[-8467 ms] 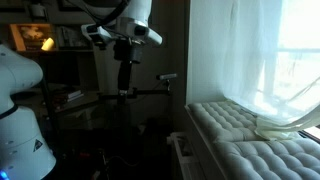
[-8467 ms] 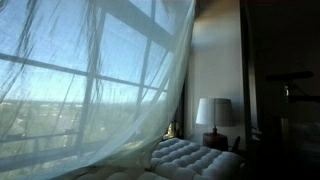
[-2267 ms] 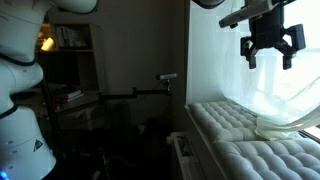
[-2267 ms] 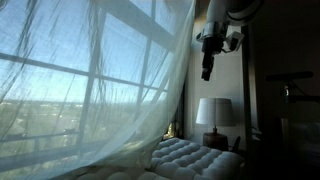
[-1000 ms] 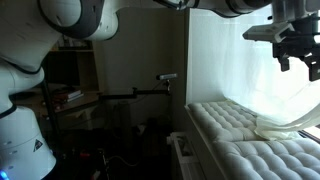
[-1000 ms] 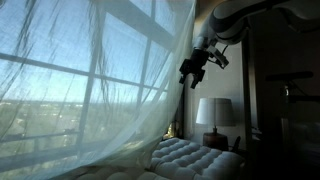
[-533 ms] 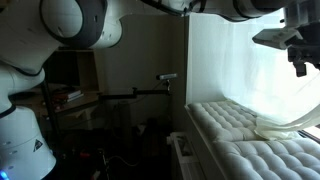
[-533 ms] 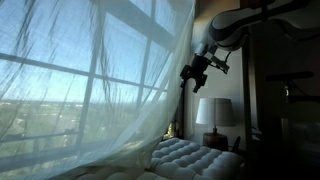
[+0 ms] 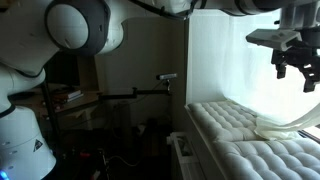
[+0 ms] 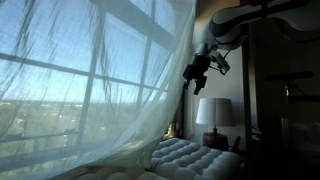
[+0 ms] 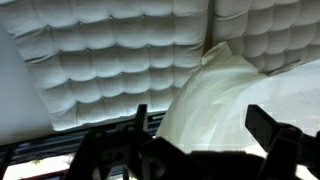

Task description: Open the curtain

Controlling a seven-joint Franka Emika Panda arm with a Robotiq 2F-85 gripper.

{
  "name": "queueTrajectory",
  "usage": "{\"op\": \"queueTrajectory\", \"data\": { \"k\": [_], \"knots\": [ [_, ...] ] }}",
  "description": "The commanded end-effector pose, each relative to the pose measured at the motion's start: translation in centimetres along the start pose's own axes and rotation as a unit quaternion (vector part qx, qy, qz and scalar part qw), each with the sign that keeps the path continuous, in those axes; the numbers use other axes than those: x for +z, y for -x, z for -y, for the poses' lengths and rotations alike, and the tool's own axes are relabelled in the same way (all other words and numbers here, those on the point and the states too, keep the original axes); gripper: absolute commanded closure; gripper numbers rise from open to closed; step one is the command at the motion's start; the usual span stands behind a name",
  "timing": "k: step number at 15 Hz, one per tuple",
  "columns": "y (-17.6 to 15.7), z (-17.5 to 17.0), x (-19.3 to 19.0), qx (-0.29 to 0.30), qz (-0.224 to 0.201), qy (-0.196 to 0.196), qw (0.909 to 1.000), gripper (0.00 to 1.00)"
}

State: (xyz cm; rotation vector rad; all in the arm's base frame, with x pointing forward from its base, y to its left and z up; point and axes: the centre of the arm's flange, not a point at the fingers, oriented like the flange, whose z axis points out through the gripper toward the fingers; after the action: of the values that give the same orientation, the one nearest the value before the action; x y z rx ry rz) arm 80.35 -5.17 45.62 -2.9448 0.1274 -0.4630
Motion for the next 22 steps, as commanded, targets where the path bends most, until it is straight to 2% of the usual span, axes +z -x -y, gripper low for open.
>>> {"op": "queueTrajectory", "data": {
  "k": [1,2,3,9,10,12,14,18,22],
  "knots": [
    [-3.4,0.1,-1.5,-0.079,0.033,-0.039,0.9955,0.00],
    [-3.3,0.1,-1.5,-0.083,0.039,-0.037,0.9951,0.00],
    [0.5,0.3,-0.8,-0.062,0.025,-0.023,0.9975,0.00],
    [0.6,0.2,-1.0,-0.074,0.032,-0.027,0.9963,0.00],
    [1.5,0.4,-0.8,-0.081,0.024,-0.020,0.9962,0.00],
    [2.0,0.0,-0.4,-0.079,-0.015,-0.024,0.9965,0.00],
    [1.9,-0.4,0.0,-0.073,-0.086,-0.033,0.9931,0.00],
    [1.2,-1.2,1.3,-0.047,-0.205,-0.024,0.9773,0.00],
    [1.9,-1.1,3.3,-0.043,-0.263,0.006,0.9640,0.00]
  ]
}}
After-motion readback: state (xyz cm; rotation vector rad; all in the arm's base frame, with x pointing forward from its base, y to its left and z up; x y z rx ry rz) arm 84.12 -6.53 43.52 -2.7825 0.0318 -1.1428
